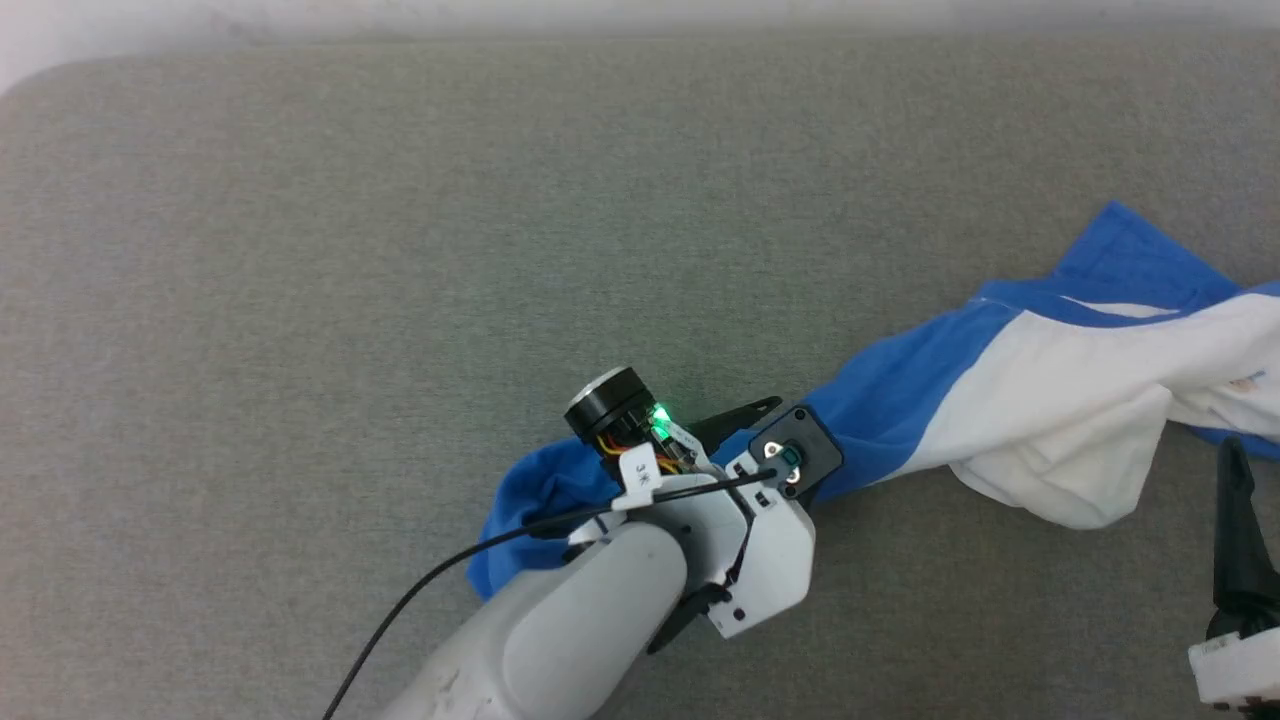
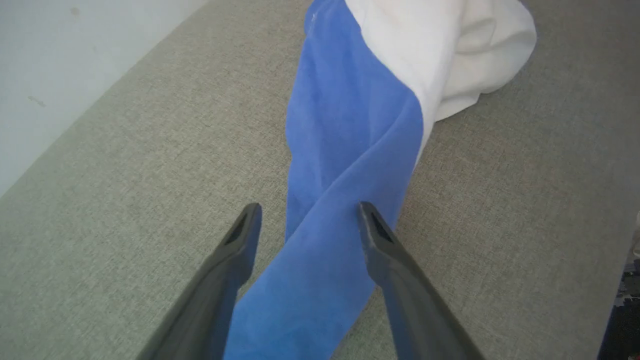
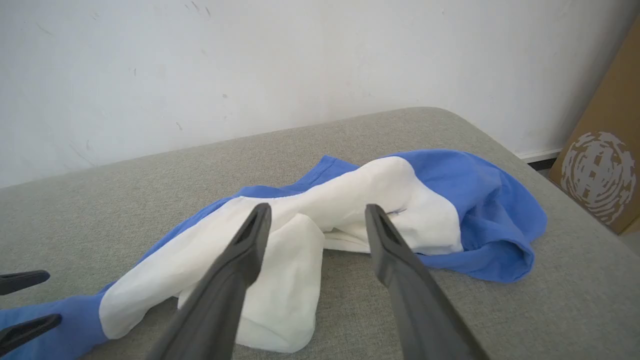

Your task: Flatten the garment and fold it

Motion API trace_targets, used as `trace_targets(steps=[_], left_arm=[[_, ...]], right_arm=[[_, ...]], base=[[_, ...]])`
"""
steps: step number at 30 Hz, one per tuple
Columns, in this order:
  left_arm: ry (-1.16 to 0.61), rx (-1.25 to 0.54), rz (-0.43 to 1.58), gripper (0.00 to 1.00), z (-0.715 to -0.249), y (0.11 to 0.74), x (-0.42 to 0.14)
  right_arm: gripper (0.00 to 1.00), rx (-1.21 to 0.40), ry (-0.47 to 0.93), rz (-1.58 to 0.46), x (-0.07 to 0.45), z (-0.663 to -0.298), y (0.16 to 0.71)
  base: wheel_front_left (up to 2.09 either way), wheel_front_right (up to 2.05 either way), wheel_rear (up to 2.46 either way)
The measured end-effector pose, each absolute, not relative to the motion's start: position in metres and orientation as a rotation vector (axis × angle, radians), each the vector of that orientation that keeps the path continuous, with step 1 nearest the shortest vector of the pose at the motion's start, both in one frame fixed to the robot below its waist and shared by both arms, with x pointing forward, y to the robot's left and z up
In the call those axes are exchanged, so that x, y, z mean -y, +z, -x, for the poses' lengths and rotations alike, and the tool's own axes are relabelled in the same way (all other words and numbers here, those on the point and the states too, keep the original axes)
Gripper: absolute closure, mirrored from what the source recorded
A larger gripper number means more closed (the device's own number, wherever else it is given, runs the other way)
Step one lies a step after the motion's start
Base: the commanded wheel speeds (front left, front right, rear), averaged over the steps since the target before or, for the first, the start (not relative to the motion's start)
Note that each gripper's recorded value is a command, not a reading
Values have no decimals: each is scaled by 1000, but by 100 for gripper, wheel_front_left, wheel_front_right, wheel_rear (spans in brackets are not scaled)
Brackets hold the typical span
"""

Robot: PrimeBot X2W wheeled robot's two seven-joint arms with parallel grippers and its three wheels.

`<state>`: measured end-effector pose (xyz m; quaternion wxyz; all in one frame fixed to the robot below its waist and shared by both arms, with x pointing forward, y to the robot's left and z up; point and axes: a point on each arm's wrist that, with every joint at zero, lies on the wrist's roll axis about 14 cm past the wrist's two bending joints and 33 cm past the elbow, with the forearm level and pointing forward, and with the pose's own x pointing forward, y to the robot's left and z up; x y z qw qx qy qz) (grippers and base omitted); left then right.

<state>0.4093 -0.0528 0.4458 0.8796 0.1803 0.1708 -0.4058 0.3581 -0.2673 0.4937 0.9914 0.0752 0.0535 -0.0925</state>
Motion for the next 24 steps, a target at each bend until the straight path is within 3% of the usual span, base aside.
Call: trace_targets(steps=[7,8,9,10,17,24], left_arm=[[-916,-588,-489,0,-400,387,56],[-926,-590,-496,16,-401,387,59],[-936,-589,-498,79,-402,387,61],[-945,-579,-492,100,-403,387,64],[-824,-412,-382,100,-428,414,60],[-439,-163,-345,100,-490,484,-41]], right_arm=[[0,-143,-229,-150,279,-353,482],[0,-148,-235,-149,280,-352,481],[0,-154,-241,-149,282,-351,479],[0,-158,-245,-149,283,-350,478],[0,-155,-240,-158,281,-352,477],[0,-134,-164,-169,260,-368,484]], base=[[0,0,0],[0,0,0],[0,0,0],[0,0,0],[0,0,0],[0,0,0]])
